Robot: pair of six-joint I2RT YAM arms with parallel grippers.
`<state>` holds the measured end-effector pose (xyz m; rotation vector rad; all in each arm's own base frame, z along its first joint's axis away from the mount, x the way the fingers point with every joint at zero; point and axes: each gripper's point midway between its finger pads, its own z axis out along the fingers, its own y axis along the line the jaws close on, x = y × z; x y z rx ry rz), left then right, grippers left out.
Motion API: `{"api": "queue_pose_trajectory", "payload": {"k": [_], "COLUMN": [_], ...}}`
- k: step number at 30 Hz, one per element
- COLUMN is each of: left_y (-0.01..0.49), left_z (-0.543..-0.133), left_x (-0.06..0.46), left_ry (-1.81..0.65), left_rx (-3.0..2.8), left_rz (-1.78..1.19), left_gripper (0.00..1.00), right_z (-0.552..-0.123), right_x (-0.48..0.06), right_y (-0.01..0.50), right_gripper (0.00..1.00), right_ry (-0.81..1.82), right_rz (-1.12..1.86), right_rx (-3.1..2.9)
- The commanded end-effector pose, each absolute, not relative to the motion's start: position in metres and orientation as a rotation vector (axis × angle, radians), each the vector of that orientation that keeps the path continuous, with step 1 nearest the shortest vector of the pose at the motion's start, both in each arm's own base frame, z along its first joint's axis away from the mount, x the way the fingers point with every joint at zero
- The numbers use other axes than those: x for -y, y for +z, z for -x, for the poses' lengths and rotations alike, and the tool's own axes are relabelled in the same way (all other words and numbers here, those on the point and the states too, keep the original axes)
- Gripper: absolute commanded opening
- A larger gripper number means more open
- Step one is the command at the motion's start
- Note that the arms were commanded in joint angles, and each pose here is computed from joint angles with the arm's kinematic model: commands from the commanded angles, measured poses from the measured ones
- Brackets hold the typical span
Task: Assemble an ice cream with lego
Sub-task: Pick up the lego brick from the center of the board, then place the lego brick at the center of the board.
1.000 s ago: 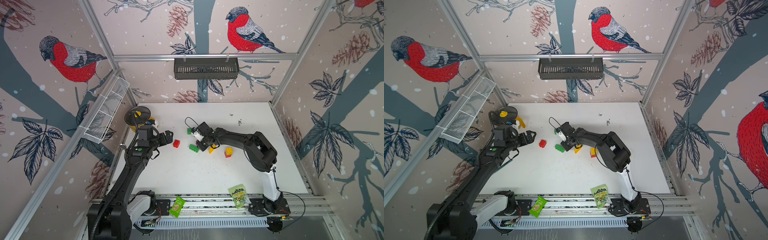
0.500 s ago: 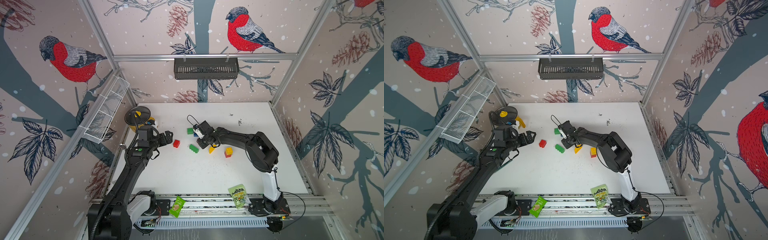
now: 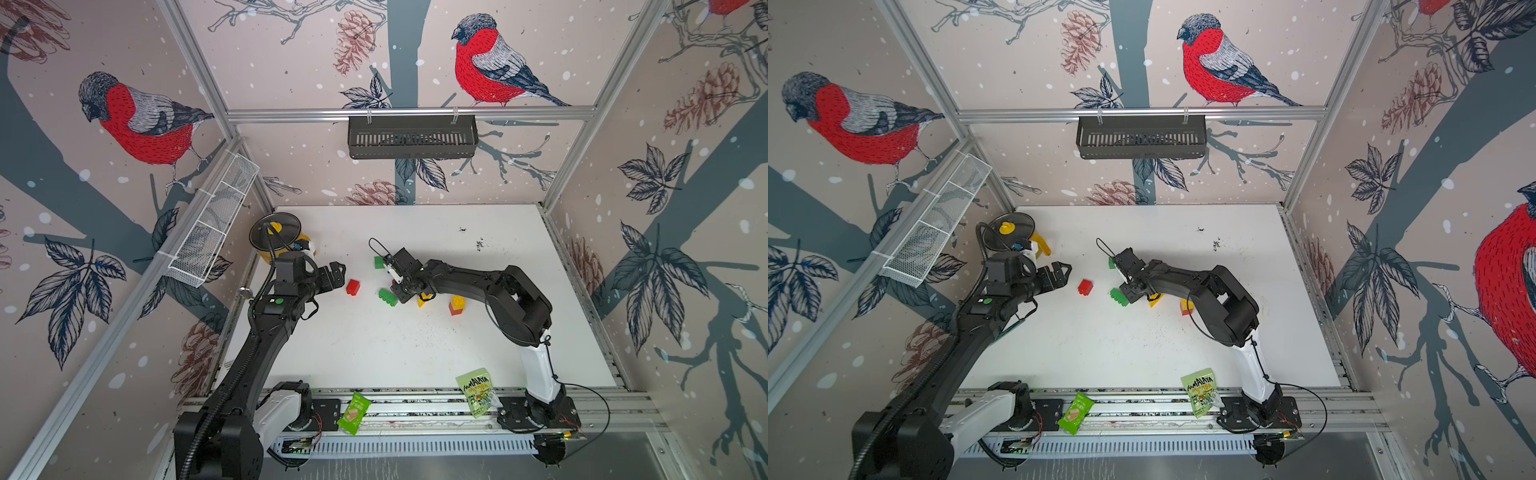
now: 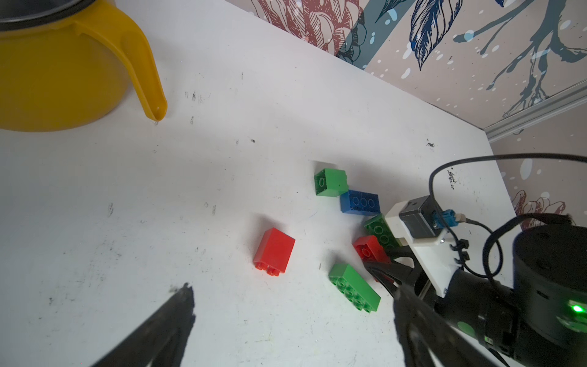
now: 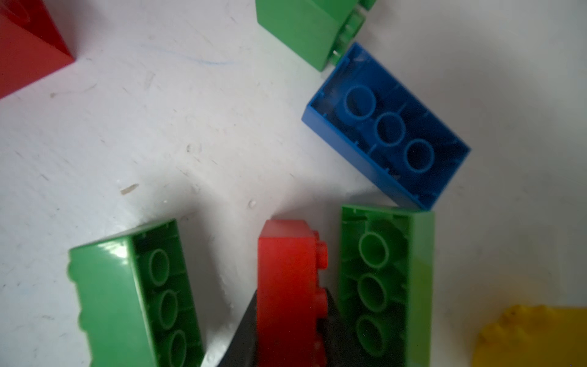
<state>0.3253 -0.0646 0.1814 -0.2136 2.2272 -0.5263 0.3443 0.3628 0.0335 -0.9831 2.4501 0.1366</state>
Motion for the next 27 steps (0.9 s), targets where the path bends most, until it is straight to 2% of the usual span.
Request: {"api": "queue_pose_trajectory", "payload": {"k": [1, 11, 16, 23, 25, 27], "left_y": [0.186, 0.179, 0.178, 0.176, 0.172, 0.171], "left_z": [-0.326, -0.323, -0.327, -0.329, -0.328, -0.326], "left_x": [0.066, 0.063, 0.057, 0.049, 0.044, 0.039], "left_ry": [-0.537, -0.536, -0.519, -0.491, -0.462, -0.435], "left_rx": [-2.202, -2.209, -2.188, -2.169, -2.172, -2.174], "left_rz": [0.200, 0.248, 0.304, 0.370, 0.389, 0.421], "left_gripper": [0.97, 0.97, 0.97, 0.97, 0.97, 0.97], "right_z": [-0.347, -0.277, -0.245, -0.225, -0.221, -0.216], "right_x": [-0.343, -0.282, -0.278, -0.281, -0.284, -0.289], "right_y": [0.051, 0.051, 0.036, 0.015, 0.007, 0.003], "right_gripper": [0.16, 0.14, 0.14, 0.14, 0.18, 0.26], "right_ry": [-0.034, -0.378, -0.445, -0.498, -0.493, -0.487], "right_rz": [0.884, 0.740, 0.747, 0.768, 0.789, 0.806], "right_rx": [-2.440, -2.490, -2.462, -2.445, -2.448, -2.446]}}
